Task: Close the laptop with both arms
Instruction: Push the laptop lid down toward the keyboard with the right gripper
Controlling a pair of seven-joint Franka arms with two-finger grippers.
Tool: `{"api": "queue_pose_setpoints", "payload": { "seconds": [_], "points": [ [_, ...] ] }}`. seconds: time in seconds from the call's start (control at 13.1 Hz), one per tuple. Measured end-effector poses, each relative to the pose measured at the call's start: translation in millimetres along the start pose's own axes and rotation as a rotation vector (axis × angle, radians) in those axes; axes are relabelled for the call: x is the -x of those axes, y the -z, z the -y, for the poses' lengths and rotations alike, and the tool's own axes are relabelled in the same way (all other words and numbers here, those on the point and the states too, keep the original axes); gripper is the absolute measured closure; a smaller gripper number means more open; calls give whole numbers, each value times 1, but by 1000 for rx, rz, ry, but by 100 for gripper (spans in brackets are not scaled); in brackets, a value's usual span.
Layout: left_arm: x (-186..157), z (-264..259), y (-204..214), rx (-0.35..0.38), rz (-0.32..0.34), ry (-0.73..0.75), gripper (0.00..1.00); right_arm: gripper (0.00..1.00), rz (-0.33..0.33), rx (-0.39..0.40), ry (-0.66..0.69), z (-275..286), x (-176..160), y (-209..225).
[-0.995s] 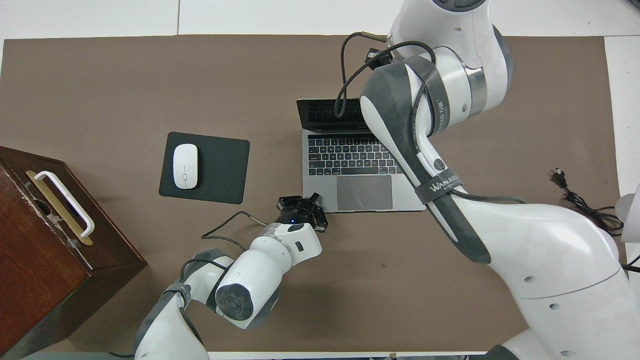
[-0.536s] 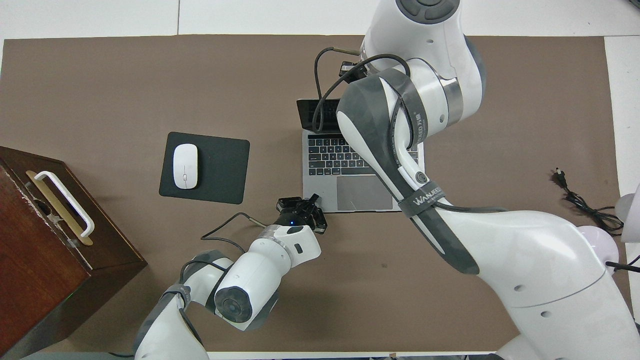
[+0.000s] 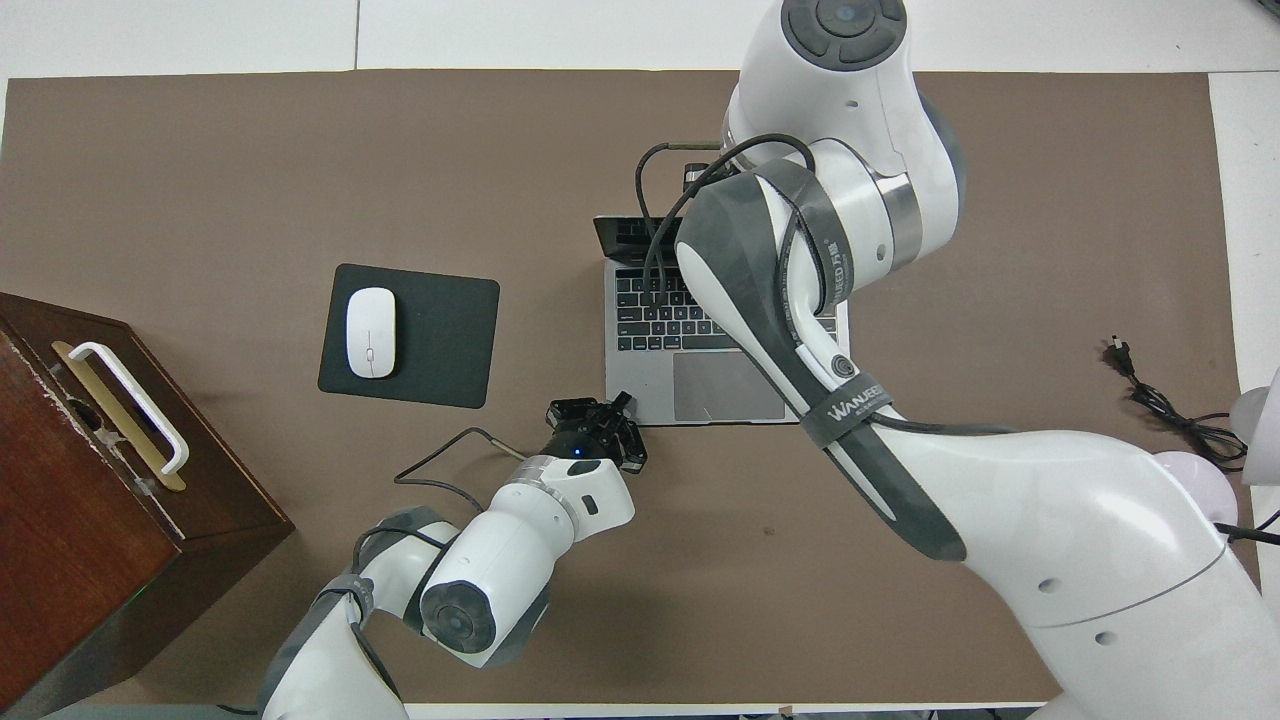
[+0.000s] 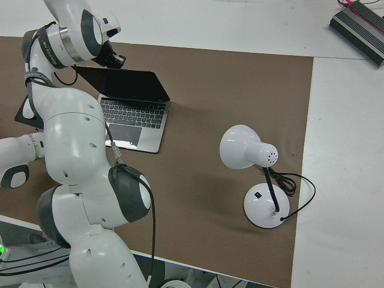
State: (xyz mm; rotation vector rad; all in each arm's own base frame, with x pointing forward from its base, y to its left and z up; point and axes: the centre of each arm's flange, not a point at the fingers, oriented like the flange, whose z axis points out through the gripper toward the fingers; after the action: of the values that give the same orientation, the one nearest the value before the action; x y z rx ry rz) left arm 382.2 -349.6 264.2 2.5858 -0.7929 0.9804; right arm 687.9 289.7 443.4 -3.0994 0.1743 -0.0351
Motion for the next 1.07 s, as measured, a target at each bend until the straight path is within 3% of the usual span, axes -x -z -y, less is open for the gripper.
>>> {"api": "queue_pose_setpoints", "payload": {
  "seconds": [0.69,1.07],
  "points": [
    [1,1,1,-1,1,-4,99,99,202,-52,-64,-27,24,-52],
    [1,1,1,-1,1,-11,99,99,242,-32,-82,-40,29,-80]
  ]
}}
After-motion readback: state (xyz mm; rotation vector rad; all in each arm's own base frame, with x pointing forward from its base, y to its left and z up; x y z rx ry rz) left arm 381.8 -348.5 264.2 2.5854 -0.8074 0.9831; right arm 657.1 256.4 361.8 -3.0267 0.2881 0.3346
